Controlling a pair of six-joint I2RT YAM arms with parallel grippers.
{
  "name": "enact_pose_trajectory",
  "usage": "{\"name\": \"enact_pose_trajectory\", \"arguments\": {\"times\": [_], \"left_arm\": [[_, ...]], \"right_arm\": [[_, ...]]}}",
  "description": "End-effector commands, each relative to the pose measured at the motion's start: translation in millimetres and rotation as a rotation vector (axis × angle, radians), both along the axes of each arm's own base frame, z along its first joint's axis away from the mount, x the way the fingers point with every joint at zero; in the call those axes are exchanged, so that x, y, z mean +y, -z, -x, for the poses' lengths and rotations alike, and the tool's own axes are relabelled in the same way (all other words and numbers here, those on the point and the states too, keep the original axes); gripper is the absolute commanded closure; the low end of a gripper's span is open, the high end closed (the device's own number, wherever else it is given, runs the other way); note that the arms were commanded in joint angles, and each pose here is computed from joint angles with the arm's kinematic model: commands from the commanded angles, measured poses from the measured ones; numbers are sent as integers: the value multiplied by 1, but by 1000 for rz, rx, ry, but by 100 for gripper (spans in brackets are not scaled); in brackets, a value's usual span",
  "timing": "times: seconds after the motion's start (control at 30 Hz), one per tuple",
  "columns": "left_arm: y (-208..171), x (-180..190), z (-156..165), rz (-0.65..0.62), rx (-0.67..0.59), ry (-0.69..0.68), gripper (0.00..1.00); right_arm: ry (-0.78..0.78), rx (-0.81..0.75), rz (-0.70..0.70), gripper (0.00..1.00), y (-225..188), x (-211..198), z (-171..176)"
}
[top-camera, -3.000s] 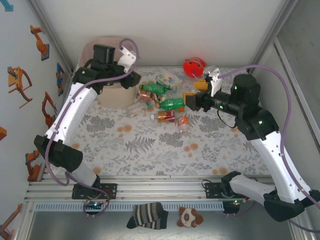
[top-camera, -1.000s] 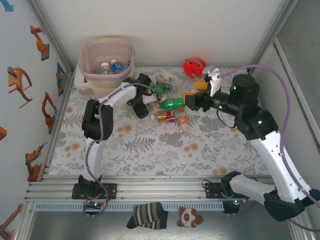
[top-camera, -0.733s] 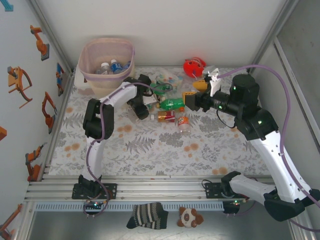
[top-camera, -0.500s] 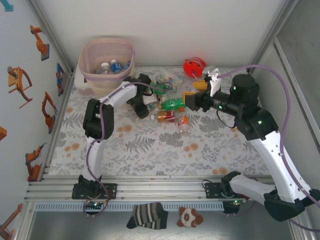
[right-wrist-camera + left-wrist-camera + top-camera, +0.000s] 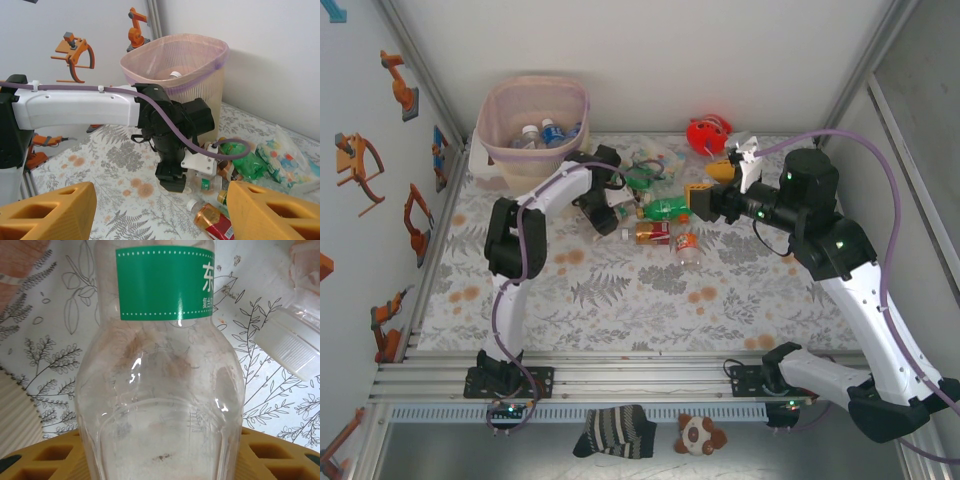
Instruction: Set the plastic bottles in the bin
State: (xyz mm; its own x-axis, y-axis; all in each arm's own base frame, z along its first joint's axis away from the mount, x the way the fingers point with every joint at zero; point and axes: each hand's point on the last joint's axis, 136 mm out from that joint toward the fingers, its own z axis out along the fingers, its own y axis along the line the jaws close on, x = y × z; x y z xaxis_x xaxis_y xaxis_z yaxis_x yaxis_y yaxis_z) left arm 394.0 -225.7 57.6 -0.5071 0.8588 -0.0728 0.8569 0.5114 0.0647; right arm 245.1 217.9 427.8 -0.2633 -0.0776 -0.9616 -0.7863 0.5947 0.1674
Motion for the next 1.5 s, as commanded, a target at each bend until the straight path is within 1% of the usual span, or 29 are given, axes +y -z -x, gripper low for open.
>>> {"name": "enact_pose_trajectory", "arguments": {"times": [0.0, 0.13, 0.43, 0.7, 0.9, 1.07, 1.2, 1.33, 1.47], "left_arm": [[-43, -3, -2, 64, -55, -15, 49], [-66, -8, -1, 118, -86, -11, 49], [-135, -19, 0, 251, -194, 20, 51], [-201, -33, 9, 425, -291, 51, 52], [-244, -36, 9, 537, -373, 32, 54], [-287, -35, 5, 684, -461, -23, 55], [-318, -23, -2, 773, -542, -95, 57], [-346, 0, -12, 832, -638, -200, 58], [-359, 33, -26, 838, -706, -324, 59]], "right_arm": [[-5, -24, -22, 32, -10, 0, 4], [-7, -26, -23, 31, -11, 1, 4], [-14, -27, -25, 31, -12, 3, 2], [-23, -25, -24, 31, -12, 7, 0], [-25, -27, -24, 31, -12, 7, 0], [-26, -25, -22, 31, -10, 7, 0], [-23, -26, -21, 32, -10, 6, 1], [-18, -29, -19, 31, -10, 4, 2], [-18, -29, -20, 32, -10, 4, 3]]}}
